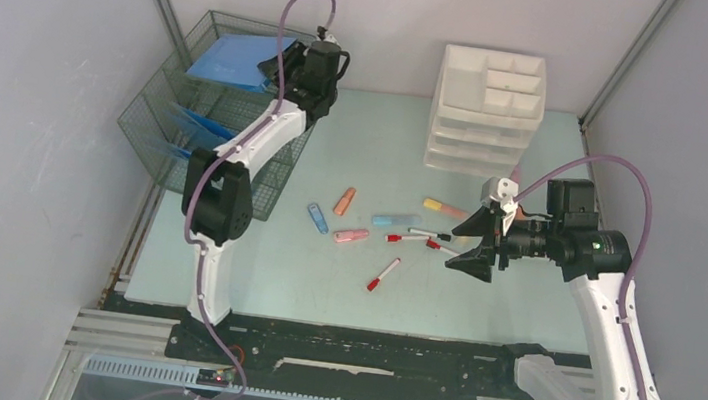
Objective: Organize the desk
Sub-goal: Place the folder in the storage box.
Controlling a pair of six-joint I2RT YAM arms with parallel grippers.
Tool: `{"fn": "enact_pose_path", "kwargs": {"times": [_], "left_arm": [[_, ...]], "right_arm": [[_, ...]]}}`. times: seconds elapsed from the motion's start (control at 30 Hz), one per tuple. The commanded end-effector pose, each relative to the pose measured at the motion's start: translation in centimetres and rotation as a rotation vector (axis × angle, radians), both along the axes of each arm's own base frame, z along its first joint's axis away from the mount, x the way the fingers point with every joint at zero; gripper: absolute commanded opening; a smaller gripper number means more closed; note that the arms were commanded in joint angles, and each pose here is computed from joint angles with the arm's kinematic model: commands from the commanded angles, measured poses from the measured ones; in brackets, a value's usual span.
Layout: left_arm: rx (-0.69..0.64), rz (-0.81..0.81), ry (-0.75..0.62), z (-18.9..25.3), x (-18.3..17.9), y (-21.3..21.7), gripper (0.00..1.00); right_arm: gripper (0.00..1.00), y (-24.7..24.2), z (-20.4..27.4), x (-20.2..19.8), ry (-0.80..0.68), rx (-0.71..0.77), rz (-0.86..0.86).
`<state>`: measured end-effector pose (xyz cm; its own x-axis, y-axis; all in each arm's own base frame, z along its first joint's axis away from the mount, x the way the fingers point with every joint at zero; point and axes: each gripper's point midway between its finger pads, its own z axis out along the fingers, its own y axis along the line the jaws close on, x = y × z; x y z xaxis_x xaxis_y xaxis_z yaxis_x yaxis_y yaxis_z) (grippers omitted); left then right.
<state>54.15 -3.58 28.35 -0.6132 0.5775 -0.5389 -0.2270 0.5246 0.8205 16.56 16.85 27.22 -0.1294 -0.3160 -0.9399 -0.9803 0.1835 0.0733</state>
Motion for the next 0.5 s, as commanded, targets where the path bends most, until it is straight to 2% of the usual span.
{"fn": "enact_pose_path", "kwargs": {"times": [0.0, 0.03, 0.07, 0.2, 0.27, 0.37, 0.47], "left_arm": [[0.052, 0.086, -0.12, 1.9, 0.7, 1.4, 0.41], [0.055, 0.09, -0.113, 1.5, 0.9, 1.6, 0.42], [0.055, 0.089, -0.109, 1.3, 1.1, 1.6, 0.48], [-0.017, 0.025, -0.076, 0.8, 1.2, 0.5, 0.79], [-0.091, -0.022, -0.062, 1.0, 1.1, -0.1, 0.9], [-0.18, -0.085, -0.03, 0.9, 1.1, -1.1, 0.98], [-0.278, -0.127, -0.006, 1.0, 1.1, -1.6, 1.0]], "right_arm": [[0.75, 0.0, 0.5, -0.1, -0.024, 0.014, 0.002], [0.75, 0.0, 0.5, -0.1, -0.024, 0.014, 0.002], [0.75, 0.0, 0.6, -0.1, -0.025, 0.014, 0.0], [0.75, 0.0, 0.6, -0.1, -0.025, 0.016, -0.001], [0.75, 0.0, 0.6, -0.1, -0.022, 0.016, -0.001], [0.75, -0.1, 0.5, 0.0, -0.022, 0.014, -0.002], [0.75, -0.1, 0.5, 0.0, -0.019, 0.013, -0.005]]}}
